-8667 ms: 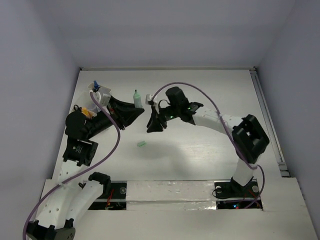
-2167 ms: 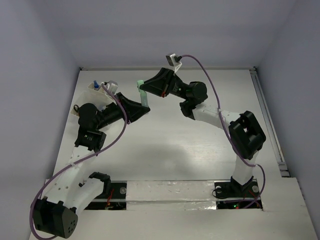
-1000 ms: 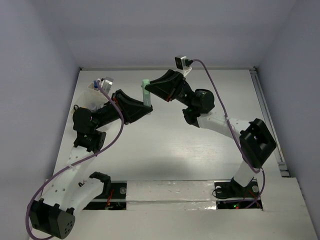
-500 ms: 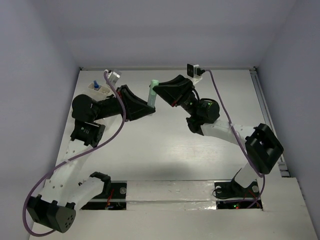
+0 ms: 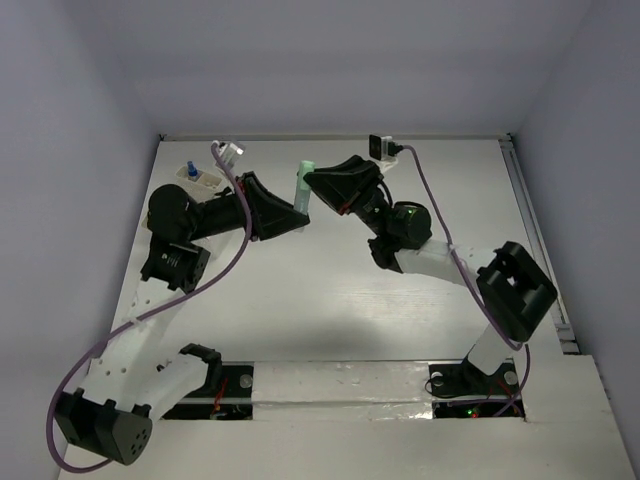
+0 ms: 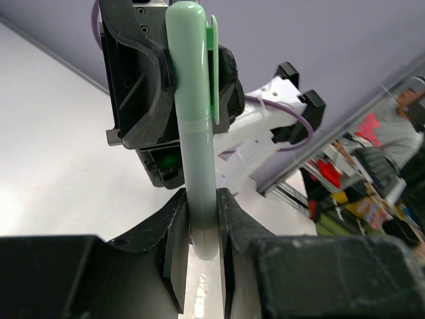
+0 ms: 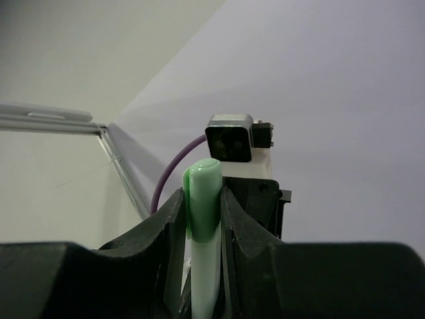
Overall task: Sort the stationery into containers
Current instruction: Close the pen cap on the pen.
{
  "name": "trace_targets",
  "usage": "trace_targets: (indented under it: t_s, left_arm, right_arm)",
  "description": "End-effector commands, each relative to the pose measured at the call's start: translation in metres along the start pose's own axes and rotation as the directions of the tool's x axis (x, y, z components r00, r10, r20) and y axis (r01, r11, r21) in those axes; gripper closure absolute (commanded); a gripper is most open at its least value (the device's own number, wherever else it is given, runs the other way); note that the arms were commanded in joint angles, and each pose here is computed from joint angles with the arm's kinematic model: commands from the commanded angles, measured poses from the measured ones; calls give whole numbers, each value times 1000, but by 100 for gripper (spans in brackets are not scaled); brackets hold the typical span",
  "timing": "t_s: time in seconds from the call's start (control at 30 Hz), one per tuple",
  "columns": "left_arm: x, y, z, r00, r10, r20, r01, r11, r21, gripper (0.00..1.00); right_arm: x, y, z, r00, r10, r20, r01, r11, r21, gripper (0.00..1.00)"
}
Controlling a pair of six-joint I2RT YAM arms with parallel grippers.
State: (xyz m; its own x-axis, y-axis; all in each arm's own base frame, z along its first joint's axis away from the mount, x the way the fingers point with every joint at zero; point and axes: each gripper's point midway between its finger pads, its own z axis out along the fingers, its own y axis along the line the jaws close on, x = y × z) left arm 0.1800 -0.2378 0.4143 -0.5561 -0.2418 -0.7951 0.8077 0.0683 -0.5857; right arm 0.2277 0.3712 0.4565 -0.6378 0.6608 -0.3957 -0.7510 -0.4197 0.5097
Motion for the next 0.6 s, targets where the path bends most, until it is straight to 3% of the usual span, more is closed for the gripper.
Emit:
trace_targets:
  t_s: [0.0,0.13,0.23,0.3,0.33,0.4,0.57]
  left_arm:
    - [-79,-49,-15,853,374,364,-378,924,-62,100]
    - [-57,-18,-20,869,384,313,-351,923,-157,99]
    - [-48,-5,-30,871,396,292,-332,911,-244,89]
    - [-45,-4,-41,852,437,288,-346,883,-316,81]
    - [-43,-3,-45,847,450,283,-351,874,-337,68]
    - [-41,-4,-57,834,482,269,-359,844,-399,58]
    - [-31,-6,-81,817,518,252,-347,792,-503,44]
  right_arm:
    - [100,-13,-51,912,97,-399,-134,989,-65,100]
    - [84,-9,-27,929,54,-365,-102,988,-115,100]
    - [67,-7,-14,941,9,-339,-57,989,-133,100]
    - [55,-12,-10,945,-22,-325,-19,992,-124,100]
    - [51,-14,-9,946,-30,-322,-8,993,-117,100]
    - [38,-25,-9,951,-48,-305,21,996,-90,100]
    - [24,-46,-12,956,-44,-289,30,998,-52,100]
